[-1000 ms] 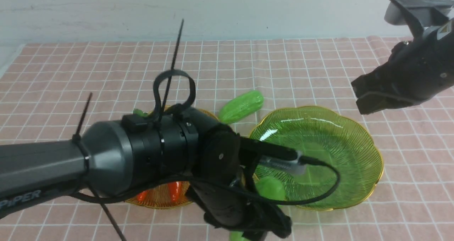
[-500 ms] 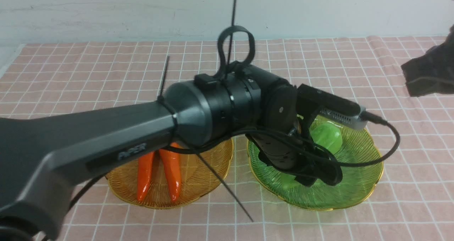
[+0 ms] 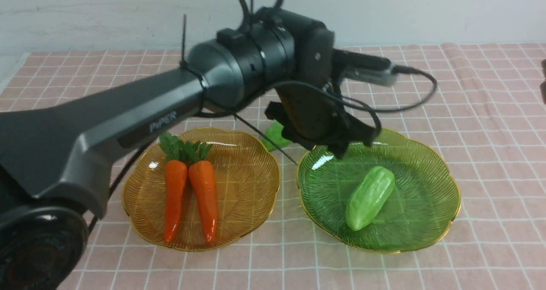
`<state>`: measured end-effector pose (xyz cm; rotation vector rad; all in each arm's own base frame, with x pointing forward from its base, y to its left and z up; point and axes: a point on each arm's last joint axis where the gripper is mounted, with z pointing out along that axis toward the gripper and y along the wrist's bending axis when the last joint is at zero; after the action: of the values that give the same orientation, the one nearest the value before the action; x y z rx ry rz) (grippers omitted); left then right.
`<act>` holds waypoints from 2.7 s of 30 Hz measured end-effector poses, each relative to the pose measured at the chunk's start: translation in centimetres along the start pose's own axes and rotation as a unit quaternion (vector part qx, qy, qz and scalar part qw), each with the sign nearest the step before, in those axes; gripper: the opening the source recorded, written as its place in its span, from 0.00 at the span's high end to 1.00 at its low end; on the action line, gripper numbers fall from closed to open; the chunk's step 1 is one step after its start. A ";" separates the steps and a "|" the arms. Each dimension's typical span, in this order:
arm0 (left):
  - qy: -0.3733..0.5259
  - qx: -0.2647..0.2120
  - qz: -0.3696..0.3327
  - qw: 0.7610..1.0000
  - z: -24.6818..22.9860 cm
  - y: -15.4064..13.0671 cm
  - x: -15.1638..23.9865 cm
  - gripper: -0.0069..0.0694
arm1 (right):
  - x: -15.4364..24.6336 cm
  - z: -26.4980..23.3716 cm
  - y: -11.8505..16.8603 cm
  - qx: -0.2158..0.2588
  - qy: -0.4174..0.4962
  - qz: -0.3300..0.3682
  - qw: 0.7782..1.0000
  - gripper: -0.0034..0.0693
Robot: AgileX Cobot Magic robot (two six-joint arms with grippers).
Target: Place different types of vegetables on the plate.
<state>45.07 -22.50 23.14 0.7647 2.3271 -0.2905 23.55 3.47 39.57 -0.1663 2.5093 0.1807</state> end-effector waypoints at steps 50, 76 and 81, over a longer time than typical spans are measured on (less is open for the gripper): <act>0.234 0.077 -0.059 0.967 0.9 -10.5 1.9 0.08 | 2.2 -6.0 2.0 -0.077 -0.069 -0.002 0.995 0.97; 0.018 0.025 -0.023 0.999 -29.9 -11.1 8.7 0.91 | 20.2 -11.6 0.3 -0.025 -0.645 0.021 0.763 0.98; -0.070 0.018 -0.060 0.996 -31.5 -9.9 18.2 0.91 | 20.2 -11.6 0.3 -0.025 -0.651 0.023 0.758 0.98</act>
<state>11.62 -10.01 35.09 0.6031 2.2434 -0.4254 0.56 0.21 37.08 0.0233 1.0955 0.2602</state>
